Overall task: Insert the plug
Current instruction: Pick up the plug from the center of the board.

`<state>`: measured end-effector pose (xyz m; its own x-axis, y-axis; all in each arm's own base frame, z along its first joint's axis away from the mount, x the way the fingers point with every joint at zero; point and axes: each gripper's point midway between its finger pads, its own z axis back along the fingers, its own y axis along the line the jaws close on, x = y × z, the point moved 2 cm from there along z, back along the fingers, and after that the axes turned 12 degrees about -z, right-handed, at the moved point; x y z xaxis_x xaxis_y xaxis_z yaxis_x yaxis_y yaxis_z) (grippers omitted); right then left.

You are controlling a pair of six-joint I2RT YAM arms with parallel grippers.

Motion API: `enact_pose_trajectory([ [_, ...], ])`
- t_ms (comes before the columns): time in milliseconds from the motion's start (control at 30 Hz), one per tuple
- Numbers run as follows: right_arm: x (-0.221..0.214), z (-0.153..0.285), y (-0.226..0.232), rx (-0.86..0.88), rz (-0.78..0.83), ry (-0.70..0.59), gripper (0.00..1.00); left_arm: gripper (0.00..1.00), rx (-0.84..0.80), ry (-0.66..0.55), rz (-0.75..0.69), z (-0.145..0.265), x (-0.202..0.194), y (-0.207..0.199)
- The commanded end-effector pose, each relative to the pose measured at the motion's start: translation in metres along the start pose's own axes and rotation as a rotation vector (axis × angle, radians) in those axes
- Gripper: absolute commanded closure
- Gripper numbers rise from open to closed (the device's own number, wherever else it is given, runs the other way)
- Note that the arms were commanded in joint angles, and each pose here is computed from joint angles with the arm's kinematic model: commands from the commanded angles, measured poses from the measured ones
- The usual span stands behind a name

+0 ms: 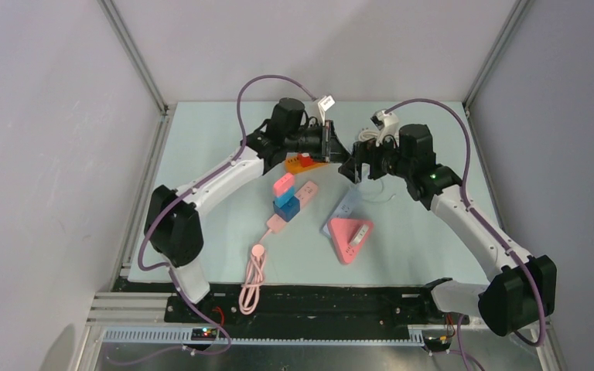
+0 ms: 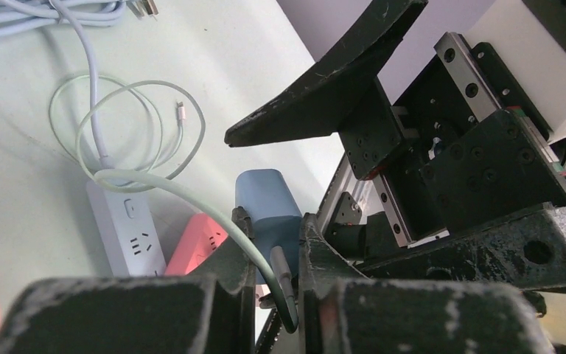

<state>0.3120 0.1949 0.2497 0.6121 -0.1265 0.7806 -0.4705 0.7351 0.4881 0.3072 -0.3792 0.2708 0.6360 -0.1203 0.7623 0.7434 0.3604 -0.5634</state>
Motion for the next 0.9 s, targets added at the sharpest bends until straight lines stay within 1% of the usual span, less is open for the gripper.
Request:
enact_pose_trajectory([
  [0, 0.035, 0.012, 0.01, 0.026, 0.022, -0.126, 0.01, 1.0, -0.048, -0.009, 0.023, 0.005, 0.017, -0.018],
  [33, 0.031, 0.016, 0.017, 0.075, -0.02, -0.092, 0.01, 1.0, -0.035, -0.025, 0.025, 0.008, 0.022, -0.015],
  [67, 0.039, 0.026, 0.014, 0.083, -0.049, -0.108, 0.01, 1.0, -0.031, -0.034, 0.029, 0.009, 0.026, -0.015],
  [100, 0.036, 0.032, 0.022, 0.143, -0.096, -0.077, 0.01, 1.0, -0.026, -0.047, 0.029, 0.012, 0.031, -0.014],
  [133, 0.041, 0.041, 0.019, 0.148, -0.119, -0.093, 0.01, 1.0, -0.024, -0.054, 0.036, 0.014, 0.034, -0.014],
  [167, 0.041, 0.048, 0.019, 0.169, -0.168, -0.08, 0.01, 1.0, -0.022, -0.068, 0.035, 0.017, 0.04, -0.013],
  [267, 0.043, 0.067, 0.033, 0.252, -0.215, -0.068, 0.01, 1.0, -0.025, -0.09, 0.05, 0.022, 0.051, -0.015],
  [400, 0.054, 0.078, 0.046, 0.317, -0.272, -0.089, 0.01, 1.0, -0.039, -0.123, 0.082, 0.029, 0.068, -0.021],
  [433, 0.057, 0.079, 0.047, 0.323, -0.325, -0.09, 0.01, 1.0, -0.043, -0.126, 0.094, 0.03, 0.071, -0.022],
  [467, 0.06, 0.077, 0.048, 0.333, -0.341, -0.1, 0.01, 1.0, -0.046, -0.138, 0.123, 0.033, 0.077, -0.024],
  [500, 0.063, 0.077, 0.049, 0.341, -0.407, -0.098, 0.02, 1.0, -0.051, -0.144, 0.139, 0.035, 0.08, -0.026],
  [533, 0.068, 0.076, 0.051, 0.363, -0.418, -0.124, 0.03, 1.0, -0.057, -0.158, 0.166, 0.038, 0.088, -0.029],
  [567, 0.074, 0.079, 0.056, 0.386, -0.476, -0.138, 0.06, 1.0, -0.066, -0.165, 0.175, 0.041, 0.092, -0.032],
  [600, 0.083, 0.081, 0.06, 0.413, -0.468, -0.182, 0.07, 1.0, -0.073, -0.183, 0.194, 0.046, 0.101, -0.037],
  [667, 0.095, 0.085, 0.066, 0.44, -0.546, -0.216, 0.08, 1.0, -0.078, -0.213, 0.216, 0.053, 0.114, -0.043],
  [733, 0.104, 0.084, 0.063, 0.441, -0.609, -0.243, 0.12, 1.0, -0.076, -0.242, 0.242, 0.058, 0.124, -0.047],
  [867, 0.115, 0.074, 0.062, 0.466, -0.689, -0.26, 0.21, 1.0, -0.087, -0.265, 0.327, 0.062, 0.137, -0.049],
])
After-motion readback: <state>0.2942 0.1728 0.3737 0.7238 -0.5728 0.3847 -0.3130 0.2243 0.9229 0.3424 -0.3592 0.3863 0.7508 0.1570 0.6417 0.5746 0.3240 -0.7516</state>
